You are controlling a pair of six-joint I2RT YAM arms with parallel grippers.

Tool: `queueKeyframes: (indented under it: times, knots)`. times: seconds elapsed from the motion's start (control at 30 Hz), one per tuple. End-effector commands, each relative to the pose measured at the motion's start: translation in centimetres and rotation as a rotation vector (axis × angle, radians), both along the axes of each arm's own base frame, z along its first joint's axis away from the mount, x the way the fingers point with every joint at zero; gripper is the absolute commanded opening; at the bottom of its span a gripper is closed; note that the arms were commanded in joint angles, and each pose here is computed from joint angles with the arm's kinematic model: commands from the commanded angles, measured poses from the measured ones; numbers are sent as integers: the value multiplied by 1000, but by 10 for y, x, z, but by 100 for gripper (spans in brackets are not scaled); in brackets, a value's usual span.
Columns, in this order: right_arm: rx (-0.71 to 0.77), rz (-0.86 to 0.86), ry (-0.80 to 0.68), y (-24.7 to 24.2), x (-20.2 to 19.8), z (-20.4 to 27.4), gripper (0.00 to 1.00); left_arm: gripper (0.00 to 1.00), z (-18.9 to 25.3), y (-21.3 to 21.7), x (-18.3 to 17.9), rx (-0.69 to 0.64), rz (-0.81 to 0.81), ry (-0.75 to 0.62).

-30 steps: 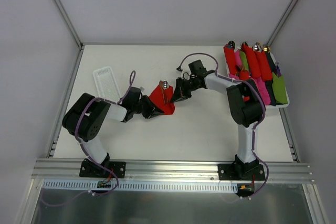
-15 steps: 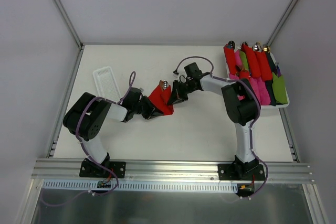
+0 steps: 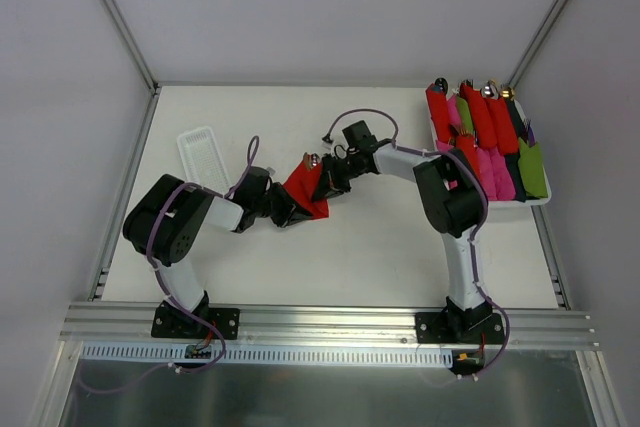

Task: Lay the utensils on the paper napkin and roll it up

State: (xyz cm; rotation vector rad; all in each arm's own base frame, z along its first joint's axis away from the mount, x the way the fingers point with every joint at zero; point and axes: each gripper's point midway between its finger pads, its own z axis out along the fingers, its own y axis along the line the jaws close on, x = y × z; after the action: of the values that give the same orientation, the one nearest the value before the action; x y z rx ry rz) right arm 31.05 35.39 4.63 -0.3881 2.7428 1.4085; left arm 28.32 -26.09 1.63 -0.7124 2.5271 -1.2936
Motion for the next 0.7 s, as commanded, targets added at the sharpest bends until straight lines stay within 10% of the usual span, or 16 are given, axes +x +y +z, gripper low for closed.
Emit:
queueKeyframes:
  times: [0.0, 0.67]
  knots:
    - [11, 6, -8, 9, 5, 1, 0, 0, -9, 6, 1, 23, 20, 21]
    - [20, 20, 64, 10, -2, -14, 39, 16, 81, 10, 28, -107, 39, -314]
